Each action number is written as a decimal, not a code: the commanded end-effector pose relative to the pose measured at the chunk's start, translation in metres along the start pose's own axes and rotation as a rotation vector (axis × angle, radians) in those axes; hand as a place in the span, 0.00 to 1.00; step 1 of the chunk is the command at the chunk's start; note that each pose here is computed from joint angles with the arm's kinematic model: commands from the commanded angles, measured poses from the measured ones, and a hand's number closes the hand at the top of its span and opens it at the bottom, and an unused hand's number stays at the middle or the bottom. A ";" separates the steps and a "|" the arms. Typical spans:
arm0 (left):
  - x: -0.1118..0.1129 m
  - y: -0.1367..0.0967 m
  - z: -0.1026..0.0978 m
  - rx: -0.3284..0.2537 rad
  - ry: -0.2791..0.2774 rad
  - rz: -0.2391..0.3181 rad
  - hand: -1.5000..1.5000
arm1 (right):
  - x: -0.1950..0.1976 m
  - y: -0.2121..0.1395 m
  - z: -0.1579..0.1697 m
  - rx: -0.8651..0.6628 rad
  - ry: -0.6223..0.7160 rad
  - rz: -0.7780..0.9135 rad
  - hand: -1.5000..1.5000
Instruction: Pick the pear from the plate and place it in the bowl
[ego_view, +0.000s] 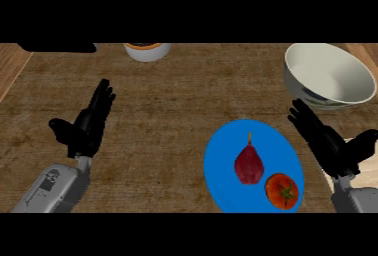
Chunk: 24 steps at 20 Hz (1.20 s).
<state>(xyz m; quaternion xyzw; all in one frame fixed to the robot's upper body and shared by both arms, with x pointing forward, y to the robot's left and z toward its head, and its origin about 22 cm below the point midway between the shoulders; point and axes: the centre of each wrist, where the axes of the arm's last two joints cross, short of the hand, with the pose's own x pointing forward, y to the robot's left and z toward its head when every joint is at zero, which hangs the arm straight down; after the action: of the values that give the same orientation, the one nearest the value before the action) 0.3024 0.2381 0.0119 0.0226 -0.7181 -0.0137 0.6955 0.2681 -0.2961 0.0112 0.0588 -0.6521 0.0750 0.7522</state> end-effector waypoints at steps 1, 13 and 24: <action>0.011 0.018 0.011 -0.002 -0.025 0.014 0.50 | 0.010 0.019 0.001 -0.069 -0.025 -0.045 0.00; 0.048 0.051 0.023 -0.030 -0.113 0.146 0.50 | -0.014 0.024 0.004 -0.868 0.105 0.054 0.00; 0.042 0.050 0.022 -0.052 -0.088 0.158 0.50 | 0.047 -0.014 -0.005 -0.386 0.588 0.504 0.00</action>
<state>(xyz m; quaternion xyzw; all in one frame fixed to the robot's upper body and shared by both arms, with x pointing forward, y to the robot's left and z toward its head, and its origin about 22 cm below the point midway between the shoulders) 0.2789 0.2911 0.0578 -0.0417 -0.7497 0.0226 0.6601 0.2767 -0.3070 0.0466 -0.2871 -0.4933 0.0281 0.8206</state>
